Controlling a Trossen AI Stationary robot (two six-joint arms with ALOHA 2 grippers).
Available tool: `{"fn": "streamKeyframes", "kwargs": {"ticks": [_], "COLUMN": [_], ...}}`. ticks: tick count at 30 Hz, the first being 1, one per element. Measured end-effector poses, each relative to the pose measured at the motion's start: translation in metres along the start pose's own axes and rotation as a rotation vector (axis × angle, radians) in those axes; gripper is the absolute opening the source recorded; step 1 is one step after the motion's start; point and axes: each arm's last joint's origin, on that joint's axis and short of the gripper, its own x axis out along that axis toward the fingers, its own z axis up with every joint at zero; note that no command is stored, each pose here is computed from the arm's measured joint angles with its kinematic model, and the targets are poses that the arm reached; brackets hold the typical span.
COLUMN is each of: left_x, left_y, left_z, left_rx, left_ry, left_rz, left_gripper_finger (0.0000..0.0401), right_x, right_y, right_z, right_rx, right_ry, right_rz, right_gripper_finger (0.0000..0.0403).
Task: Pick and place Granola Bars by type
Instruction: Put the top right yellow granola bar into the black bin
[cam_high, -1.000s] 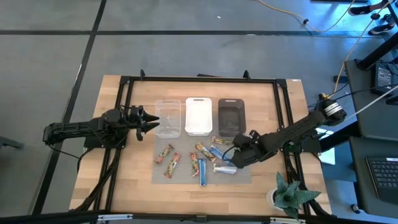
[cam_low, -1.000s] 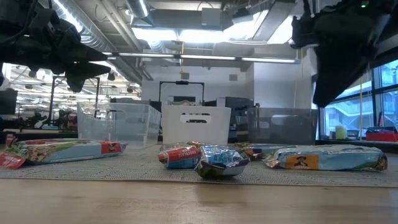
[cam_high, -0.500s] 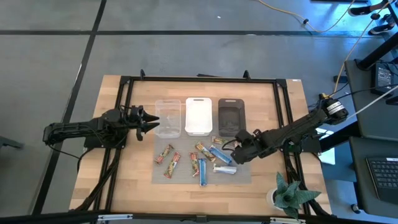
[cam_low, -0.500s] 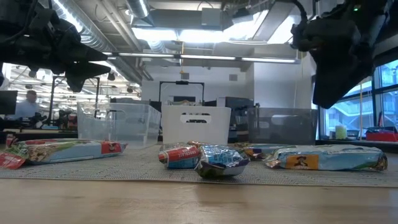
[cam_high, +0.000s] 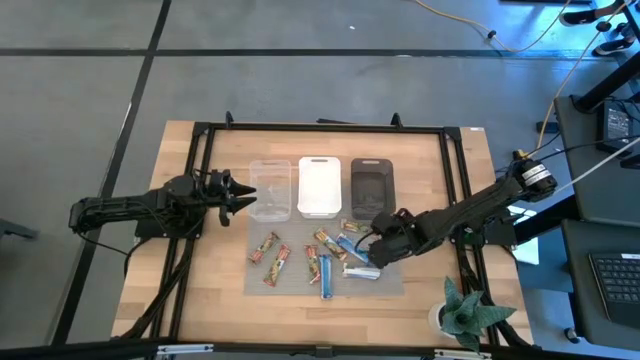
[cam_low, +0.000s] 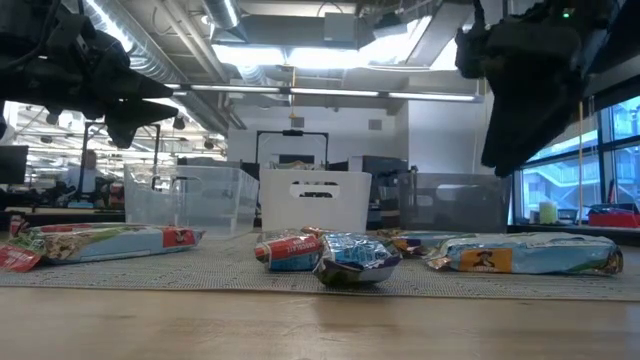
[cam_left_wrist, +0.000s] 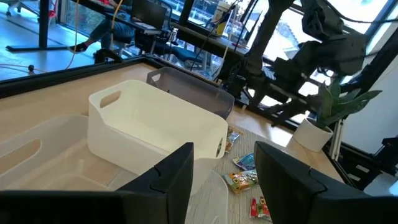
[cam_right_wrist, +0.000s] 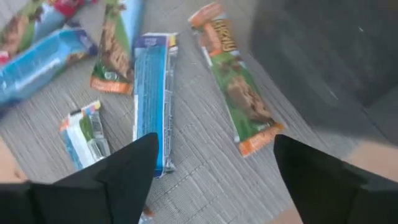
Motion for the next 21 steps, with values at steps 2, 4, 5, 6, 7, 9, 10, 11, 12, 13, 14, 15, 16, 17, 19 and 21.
{"fn": "streamKeyframes", "kwargs": {"ticks": [2,4,5,6,7,9,10,11,12,13,14,15,16,17,19,21], "left_x": [0.000,0.000,0.000,0.000,0.000,0.000,0.000,0.000,0.000,0.000,0.000,0.000,0.000,0.000,0.000,0.000], "left_y": [0.000,0.000,0.000,0.000,0.000,0.000,0.000,0.000,0.000,0.000,0.000,0.000,0.000,0.000,0.000,0.000], "left_z": [0.000,0.000,0.000,0.000,0.000,0.000,0.000,0.000,0.000,0.000,0.000,0.000,0.000,0.000,0.000,0.000], "left_rx": [0.000,0.000,0.000,0.000,0.000,0.000,0.000,0.000,0.000,0.000,0.000,0.000,0.000,0.000,0.000,0.000], "left_ry": [0.000,0.000,0.001,0.000,0.001,0.001,0.001,0.000,0.000,0.000,0.001,0.001,0.000,0.001,0.000,0.001], "left_rz": [0.000,0.000,0.001,0.000,0.001,0.000,0.000,0.000,0.000,0.001,0.000,0.000,0.000,0.000,0.000,0.000], "left_gripper_finger": [0.0162,0.0162,0.0162,0.0162,0.0162,0.0162,0.0162,0.0162,0.0162,0.0162,0.0162,0.0162,0.0162,0.0162,0.0162,0.0162], "right_x": [0.008,0.016,0.019,0.023,0.027,0.034,0.036,0.039,0.042,0.044,0.046,0.048,0.050,0.052,0.056,0.060], "right_y": [0.004,0.008,0.010,0.012,0.013,0.014,0.014,0.014,0.014,0.014,0.014,0.014,0.014,0.014,0.013,0.013], "right_z": [-0.001,-0.002,-0.002,-0.003,-0.004,-0.006,-0.007,-0.007,-0.008,-0.009,-0.009,-0.010,-0.010,-0.010,-0.011,-0.011], "right_rx": [-0.064,-0.107,-0.111,-0.120,-0.133,-0.149,-0.153,-0.159,-0.168,-0.183,-0.195,-0.203,-0.207,-0.209,-0.205,-0.190], "right_ry": [0.001,0.002,-0.001,-0.001,0.005,0.004,-0.003,-0.011,-0.018,-0.023,-0.028,-0.031,-0.036,-0.035,-0.027,-0.024], "right_rz": [-0.001,-0.002,0.001,0.000,-0.008,-0.042,-0.061,-0.081,-0.097,-0.113,-0.126,-0.137,-0.147,-0.157,-0.170,-0.177], "right_gripper_finger": [0.0321,0.0316,0.0314,0.0310,0.0308,0.0301,0.0297,0.0293,0.0289,0.0284,0.0280,0.0276,0.0273,0.0270,0.0266,0.0265]}}
